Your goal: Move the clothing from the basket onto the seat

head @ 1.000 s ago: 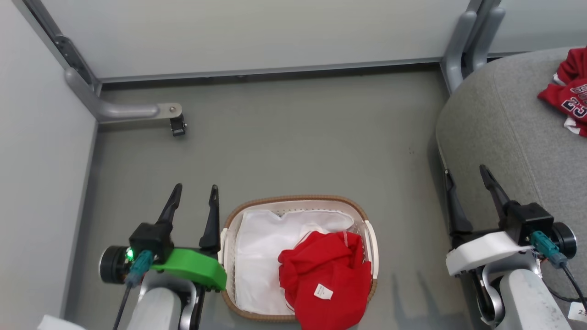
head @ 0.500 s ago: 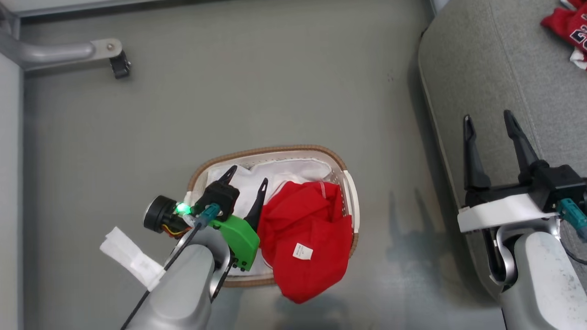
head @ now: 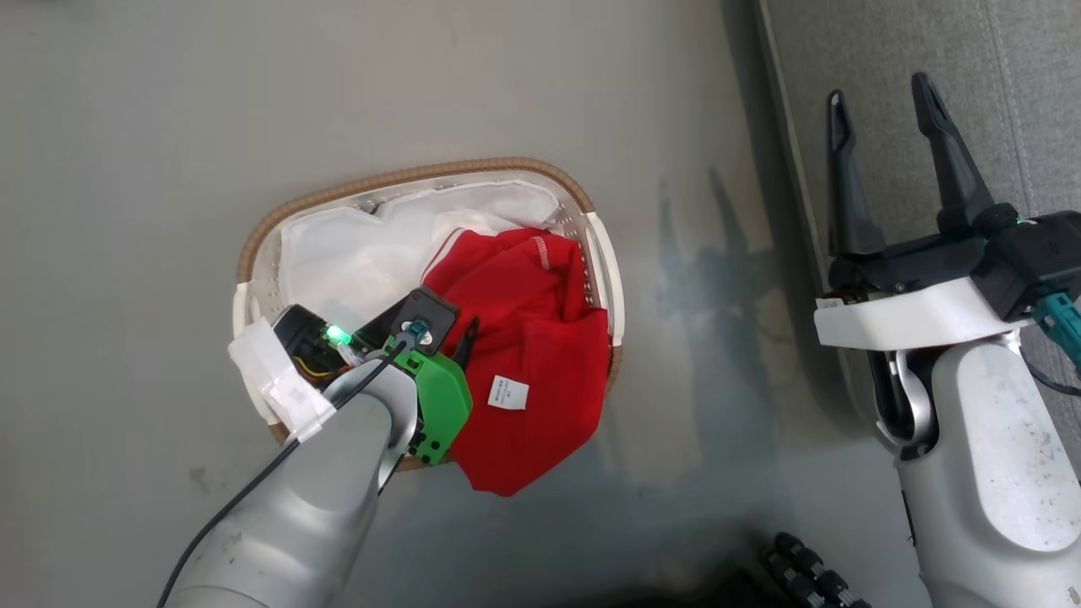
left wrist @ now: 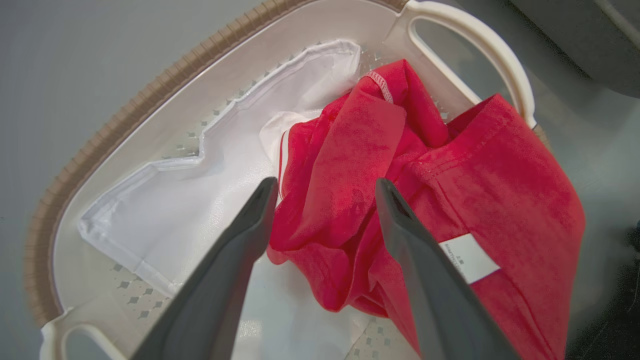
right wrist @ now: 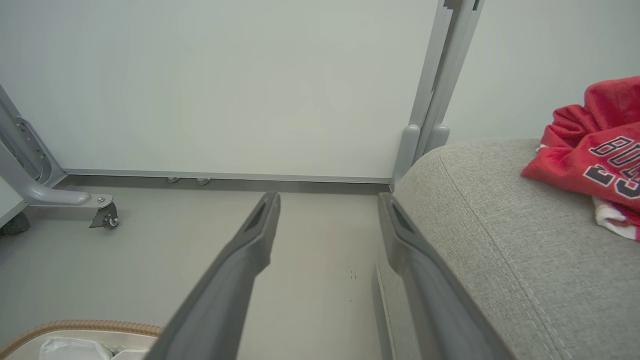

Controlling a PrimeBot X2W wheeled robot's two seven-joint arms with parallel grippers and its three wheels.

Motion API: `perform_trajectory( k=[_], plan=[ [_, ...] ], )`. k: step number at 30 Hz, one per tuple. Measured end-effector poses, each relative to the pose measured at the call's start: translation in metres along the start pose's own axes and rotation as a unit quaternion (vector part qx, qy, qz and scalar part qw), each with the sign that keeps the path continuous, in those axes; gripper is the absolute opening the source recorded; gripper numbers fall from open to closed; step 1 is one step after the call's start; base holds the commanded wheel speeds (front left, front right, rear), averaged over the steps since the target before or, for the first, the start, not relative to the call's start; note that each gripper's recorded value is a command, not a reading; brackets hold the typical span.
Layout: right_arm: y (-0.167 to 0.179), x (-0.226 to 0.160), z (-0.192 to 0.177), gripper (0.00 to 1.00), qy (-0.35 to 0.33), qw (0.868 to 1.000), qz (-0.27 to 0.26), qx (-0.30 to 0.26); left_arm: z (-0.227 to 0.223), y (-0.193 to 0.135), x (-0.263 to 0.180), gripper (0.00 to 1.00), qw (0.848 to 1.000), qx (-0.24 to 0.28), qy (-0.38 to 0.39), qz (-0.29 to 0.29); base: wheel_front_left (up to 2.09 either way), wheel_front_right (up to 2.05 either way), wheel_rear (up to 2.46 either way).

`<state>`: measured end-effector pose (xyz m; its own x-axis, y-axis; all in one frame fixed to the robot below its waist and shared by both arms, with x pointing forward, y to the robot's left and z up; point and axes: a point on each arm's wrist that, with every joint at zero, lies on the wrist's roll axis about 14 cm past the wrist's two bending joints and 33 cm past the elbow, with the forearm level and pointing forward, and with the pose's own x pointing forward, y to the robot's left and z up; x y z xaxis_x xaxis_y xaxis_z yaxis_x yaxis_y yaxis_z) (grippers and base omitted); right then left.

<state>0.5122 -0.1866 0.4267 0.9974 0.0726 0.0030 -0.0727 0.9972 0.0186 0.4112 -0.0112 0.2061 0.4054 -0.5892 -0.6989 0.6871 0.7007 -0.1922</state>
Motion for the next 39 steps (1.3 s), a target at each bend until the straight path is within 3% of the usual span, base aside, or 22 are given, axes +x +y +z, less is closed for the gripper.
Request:
perform_trajectory(
  k=[9, 20, 21, 22, 23, 24, 39],
  plan=[
    [0.000, 0.006, -0.023, 1.00, 0.016, 1.000, 0.010, -0.008, -0.049, 0.005, 0.035, 1.00, 0.997, -0.007, 0.077, -0.029, 0.00, 0.00, 0.00],
    [-0.014, -0.001, -0.041, 1.00, 0.041, 0.999, -0.003, -0.015, -0.067, 0.000, 0.070, 1.00, 0.993, 0.001, 0.105, -0.058, 0.00, 0.00, 0.00],
    [-0.015, -0.002, -0.043, 1.00, 0.044, 0.999, -0.004, -0.015, -0.068, -0.001, 0.072, 0.78, 0.993, 0.000, 0.105, -0.060, 0.00, 0.00, 0.00],
    [-0.016, -0.002, -0.044, 1.00, 0.046, 0.999, -0.005, -0.016, -0.068, -0.003, 0.074, 0.42, 0.992, 0.000, 0.106, -0.063, 0.00, 0.00, 0.00],
    [-0.017, -0.003, -0.045, 1.00, 0.048, 0.999, -0.007, -0.015, -0.069, -0.005, 0.075, 0.18, 0.992, 0.002, 0.107, -0.067, 0.00, 0.00, 0.00],
    [-0.018, -0.004, -0.046, 1.00, 0.050, 0.999, -0.008, -0.016, -0.068, -0.008, 0.076, 0.00, 0.992, 0.003, 0.104, -0.070, 0.00, 0.00, 0.00],
    [-0.005, -0.006, -0.023, 1.00, 0.034, 0.999, 0.005, -0.015, -0.007, -0.028, 0.047, 0.00, 0.997, 0.007, -0.007, -0.075, 0.00, 0.00, 0.00]
  ],
)
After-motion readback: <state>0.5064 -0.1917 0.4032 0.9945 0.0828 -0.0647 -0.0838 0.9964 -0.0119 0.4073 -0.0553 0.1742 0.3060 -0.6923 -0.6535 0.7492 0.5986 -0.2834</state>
